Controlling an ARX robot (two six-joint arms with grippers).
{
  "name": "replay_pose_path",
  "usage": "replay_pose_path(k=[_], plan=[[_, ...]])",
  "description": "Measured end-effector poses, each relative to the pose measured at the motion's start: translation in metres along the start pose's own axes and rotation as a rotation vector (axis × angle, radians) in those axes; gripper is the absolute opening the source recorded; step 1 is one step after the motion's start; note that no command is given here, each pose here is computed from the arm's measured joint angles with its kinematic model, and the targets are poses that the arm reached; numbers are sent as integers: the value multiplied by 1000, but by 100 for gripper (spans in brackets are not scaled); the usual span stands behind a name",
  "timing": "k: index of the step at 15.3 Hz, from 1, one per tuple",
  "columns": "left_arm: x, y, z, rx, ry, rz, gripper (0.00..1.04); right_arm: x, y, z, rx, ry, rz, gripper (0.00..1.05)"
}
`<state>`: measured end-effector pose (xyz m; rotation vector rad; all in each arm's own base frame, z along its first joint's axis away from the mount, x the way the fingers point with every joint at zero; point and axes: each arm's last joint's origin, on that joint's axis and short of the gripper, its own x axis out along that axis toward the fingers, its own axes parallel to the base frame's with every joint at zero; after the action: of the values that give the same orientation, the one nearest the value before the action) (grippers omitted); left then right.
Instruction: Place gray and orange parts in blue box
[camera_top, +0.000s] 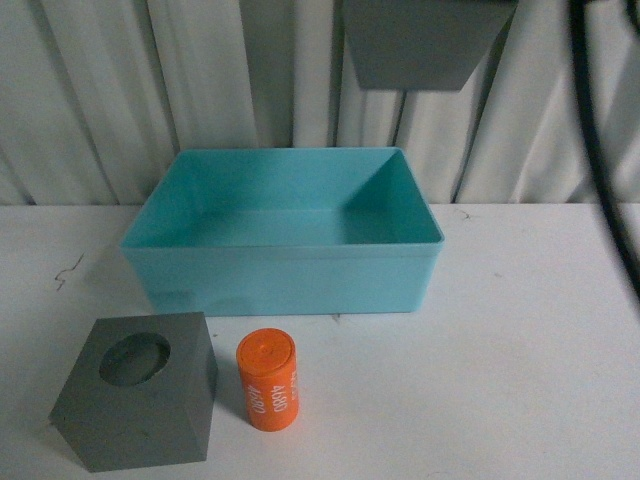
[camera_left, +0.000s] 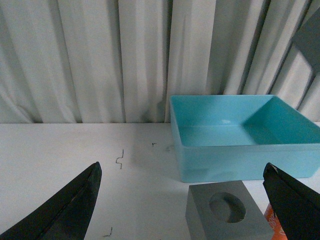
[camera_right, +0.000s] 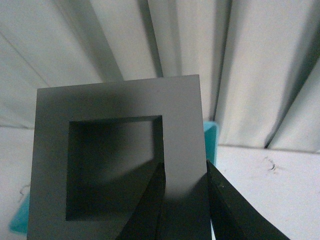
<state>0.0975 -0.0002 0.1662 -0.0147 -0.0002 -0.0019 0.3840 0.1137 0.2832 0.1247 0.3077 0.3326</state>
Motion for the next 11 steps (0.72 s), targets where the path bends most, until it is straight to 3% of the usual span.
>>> replay_pose_path(k=[2, 4, 7, 11], plan=[[0, 0, 0, 0, 0, 0, 98, 53, 3, -23, 19, 128, -14, 18], [0, 0, 0, 0, 0, 0, 98, 88, 16, -29, 42, 170, -24, 18], [0, 0, 0, 0, 0, 0, 98, 117, 20, -32, 97, 197, -72, 18], [0, 0, 0, 0, 0, 0, 98, 147, 9, -80, 152, 331, -165, 18]])
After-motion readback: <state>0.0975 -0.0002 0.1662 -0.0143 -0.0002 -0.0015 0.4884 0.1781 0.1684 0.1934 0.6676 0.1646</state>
